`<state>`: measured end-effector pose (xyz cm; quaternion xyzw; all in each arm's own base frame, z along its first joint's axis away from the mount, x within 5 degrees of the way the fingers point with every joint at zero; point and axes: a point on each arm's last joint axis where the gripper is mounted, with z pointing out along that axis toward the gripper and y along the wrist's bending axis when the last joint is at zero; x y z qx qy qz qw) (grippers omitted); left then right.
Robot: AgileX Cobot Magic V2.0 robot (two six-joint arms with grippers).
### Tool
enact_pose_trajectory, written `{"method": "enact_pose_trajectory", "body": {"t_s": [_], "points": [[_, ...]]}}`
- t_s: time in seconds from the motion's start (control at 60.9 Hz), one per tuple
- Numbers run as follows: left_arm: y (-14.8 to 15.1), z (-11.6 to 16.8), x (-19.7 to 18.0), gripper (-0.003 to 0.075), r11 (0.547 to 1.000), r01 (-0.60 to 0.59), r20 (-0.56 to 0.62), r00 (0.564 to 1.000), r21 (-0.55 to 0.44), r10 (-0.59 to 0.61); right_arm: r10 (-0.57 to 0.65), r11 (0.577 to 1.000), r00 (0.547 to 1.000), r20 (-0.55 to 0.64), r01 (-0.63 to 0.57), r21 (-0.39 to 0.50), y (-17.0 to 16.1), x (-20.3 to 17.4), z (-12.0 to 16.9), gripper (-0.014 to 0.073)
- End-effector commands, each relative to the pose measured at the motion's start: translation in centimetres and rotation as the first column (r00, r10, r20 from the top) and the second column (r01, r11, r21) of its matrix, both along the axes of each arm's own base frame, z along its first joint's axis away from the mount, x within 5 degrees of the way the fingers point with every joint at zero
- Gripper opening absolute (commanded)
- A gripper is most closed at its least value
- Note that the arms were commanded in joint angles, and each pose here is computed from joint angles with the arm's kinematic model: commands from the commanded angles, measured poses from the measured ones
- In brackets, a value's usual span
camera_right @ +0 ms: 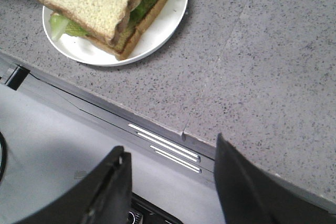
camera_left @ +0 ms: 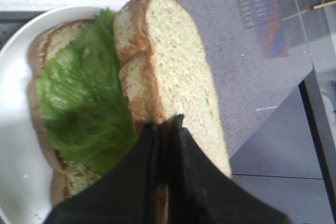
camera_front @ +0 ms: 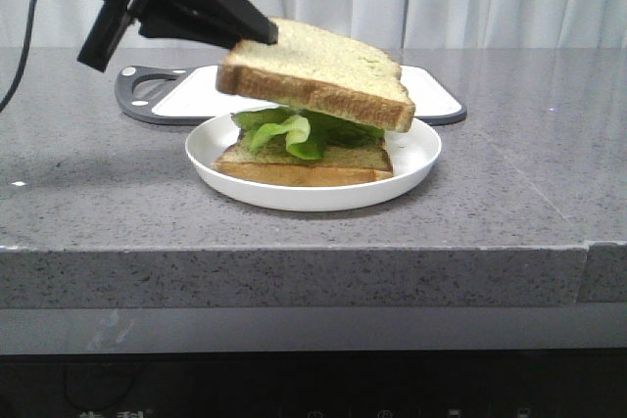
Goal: Left arm grabs bread, right arm adds lettuce
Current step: 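Lower the held bread slice with the left gripper onto the lettuce, then release the bread slice and raise the left gripper away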
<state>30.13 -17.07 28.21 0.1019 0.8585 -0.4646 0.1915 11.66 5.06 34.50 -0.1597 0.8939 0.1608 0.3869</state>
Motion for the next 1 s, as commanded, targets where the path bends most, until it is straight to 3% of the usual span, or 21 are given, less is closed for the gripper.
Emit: {"method": "enact_pose_trajectory", "body": {"t_s": [0.0, 0.099, 0.164, 0.378, 0.46, 0.789, 0.986], "points": [[0.0, 2.0, 0.2, -0.0020, 0.999, -0.024, 0.061, 0.998, -0.039, 0.026, -0.015, 0.999, 0.998, 0.067, 0.013, 0.031, 0.0, 0.2, 1.2, 0.0386], [0.1, 1.7, 0.4, -0.0013, 1.000, -0.028, 0.070, 0.997, -0.013, 0.029, -0.015, 0.999, 0.998, 0.067, 0.013, 0.031, 0.0, 0.2, 1.2, 0.0386], [0.2, 1.6, 0.4, 0.0038, 1.000, -0.027, 0.074, 0.997, -0.004, 0.027, -0.015, 0.999, 0.998, 0.066, 0.013, 0.031, 0.0, 0.2, 1.2, 0.0386], [0.2, 1.6, 0.4, 0.0389, 1.000, -0.026, 0.076, 0.997, -0.001, 0.026, -0.015, 0.999, 0.998, 0.066, 0.013, 0.031, 0.0, 0.2, 1.2, 0.0386], [0.3, 1.8, 0.5, 0.0458, 1.000, -0.025, 0.084, 0.996, 0.005, 0.025, -0.015, 0.999, 0.998, 0.066, 0.013, 0.031, 0.0, 0.2, 1.2, 0.0386], [4.8, 6.1, -0.8, 0.0462, 0.988, -0.058, 0.203, 0.979, 0.144, 0.027, -0.015, 0.999, 0.998, 0.066, 0.013, 0.031, 0.0, 0.2, 1.2, 0.0386], [7.8, 9.0, -4.2, 0.0462, 0.908, -0.194, 0.295, 0.952, 0.373, 0.082, -0.015, 0.999, 0.998, 0.066, 0.013, 0.031, 0.0, 0.2, 1.2, 0.0386]]}}
